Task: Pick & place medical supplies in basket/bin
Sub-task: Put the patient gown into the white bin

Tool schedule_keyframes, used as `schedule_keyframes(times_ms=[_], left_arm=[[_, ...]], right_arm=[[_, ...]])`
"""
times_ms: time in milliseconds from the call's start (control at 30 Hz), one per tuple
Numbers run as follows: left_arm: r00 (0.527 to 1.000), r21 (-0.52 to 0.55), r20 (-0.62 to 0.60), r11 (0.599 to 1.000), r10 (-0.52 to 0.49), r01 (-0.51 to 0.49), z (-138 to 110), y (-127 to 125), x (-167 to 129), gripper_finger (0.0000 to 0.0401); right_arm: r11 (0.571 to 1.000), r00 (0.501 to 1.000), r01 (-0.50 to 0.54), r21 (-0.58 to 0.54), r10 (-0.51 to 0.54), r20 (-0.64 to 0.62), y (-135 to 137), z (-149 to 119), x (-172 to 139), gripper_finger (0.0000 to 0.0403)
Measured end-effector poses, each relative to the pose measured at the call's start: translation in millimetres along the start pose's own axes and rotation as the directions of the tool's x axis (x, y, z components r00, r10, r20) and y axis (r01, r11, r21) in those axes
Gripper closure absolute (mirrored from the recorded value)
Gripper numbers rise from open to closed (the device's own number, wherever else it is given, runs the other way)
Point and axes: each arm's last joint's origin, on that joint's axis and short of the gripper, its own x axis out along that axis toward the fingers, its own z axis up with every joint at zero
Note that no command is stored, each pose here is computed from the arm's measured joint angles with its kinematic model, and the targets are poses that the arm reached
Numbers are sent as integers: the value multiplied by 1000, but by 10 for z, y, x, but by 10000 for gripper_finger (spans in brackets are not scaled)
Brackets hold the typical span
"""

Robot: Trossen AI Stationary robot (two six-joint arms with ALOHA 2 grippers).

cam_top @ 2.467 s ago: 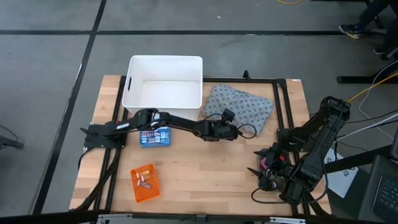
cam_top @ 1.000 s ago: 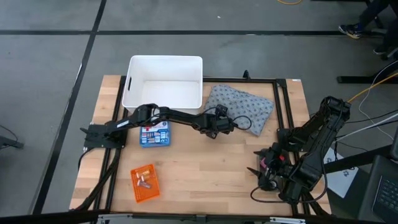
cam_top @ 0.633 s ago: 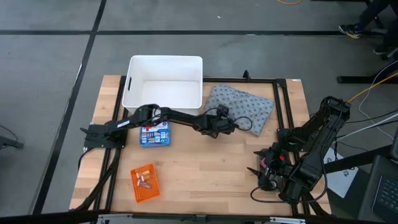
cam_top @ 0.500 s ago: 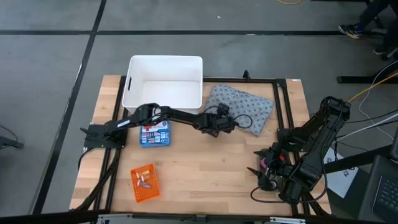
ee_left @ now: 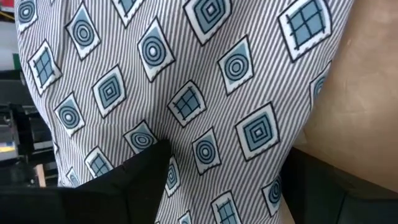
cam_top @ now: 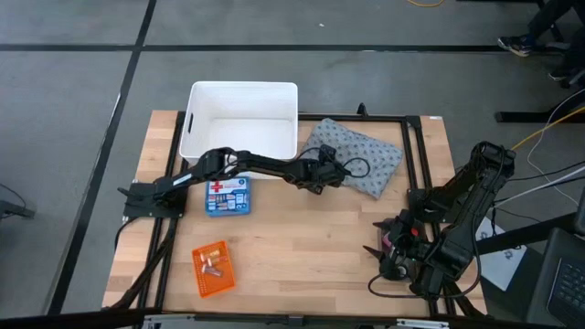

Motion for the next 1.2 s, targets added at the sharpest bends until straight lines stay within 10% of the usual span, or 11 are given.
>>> schedule_keyframes(times_ms=[733,1200], left_arm=[[1000,63,1,998,29,-29,-128,-37,400,130],[998,-44,-36,997,57,-59,-236,84,491,389]], right_arm=[[1000,1000,-1,2,1,0,2,0,0,50],[1000,1000,-1,14,1,0,2,1,1,50]])
